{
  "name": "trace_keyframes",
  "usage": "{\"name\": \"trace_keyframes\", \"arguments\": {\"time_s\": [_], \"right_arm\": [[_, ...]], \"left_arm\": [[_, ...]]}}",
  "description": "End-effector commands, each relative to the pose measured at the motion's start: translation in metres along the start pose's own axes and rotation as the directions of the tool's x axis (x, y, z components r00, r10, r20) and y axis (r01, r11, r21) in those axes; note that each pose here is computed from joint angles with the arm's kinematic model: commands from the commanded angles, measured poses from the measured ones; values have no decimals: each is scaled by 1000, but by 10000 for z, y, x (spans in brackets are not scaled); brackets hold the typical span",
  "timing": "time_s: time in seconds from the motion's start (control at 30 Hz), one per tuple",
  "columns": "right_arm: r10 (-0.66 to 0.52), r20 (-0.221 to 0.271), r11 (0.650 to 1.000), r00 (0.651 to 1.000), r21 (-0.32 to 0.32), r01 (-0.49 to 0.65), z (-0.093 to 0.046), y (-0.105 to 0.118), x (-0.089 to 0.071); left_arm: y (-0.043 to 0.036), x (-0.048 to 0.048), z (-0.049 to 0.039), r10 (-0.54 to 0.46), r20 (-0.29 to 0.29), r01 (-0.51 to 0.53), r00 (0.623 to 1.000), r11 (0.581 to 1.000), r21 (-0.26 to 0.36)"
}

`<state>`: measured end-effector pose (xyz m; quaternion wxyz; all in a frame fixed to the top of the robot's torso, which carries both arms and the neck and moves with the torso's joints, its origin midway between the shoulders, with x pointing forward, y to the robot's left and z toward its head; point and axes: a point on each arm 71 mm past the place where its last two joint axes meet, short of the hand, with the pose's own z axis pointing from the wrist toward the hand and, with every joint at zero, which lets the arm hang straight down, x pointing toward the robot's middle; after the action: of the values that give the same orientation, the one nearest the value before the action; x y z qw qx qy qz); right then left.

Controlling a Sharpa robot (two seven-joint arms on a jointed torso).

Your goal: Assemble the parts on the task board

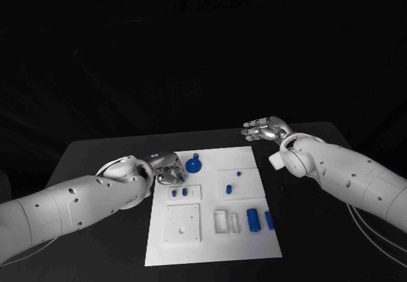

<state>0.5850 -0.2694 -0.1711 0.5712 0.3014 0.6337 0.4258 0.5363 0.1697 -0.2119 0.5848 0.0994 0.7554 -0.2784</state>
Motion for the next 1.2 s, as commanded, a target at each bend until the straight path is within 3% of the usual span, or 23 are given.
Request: {"name": "trace_keyframes", "arguments": {"time_s": [0.03,1.2], "right_arm": [[-4,-15,1000,1000,-10,4,0,13,17],[-5,-15,1000,1000,-9,5,-3,7,6]], "left_arm": [[2,46,-1,22,-14,-22,1000,1000,6],[3,46,-13,9,-5,-9,1000,1000,17]]}}
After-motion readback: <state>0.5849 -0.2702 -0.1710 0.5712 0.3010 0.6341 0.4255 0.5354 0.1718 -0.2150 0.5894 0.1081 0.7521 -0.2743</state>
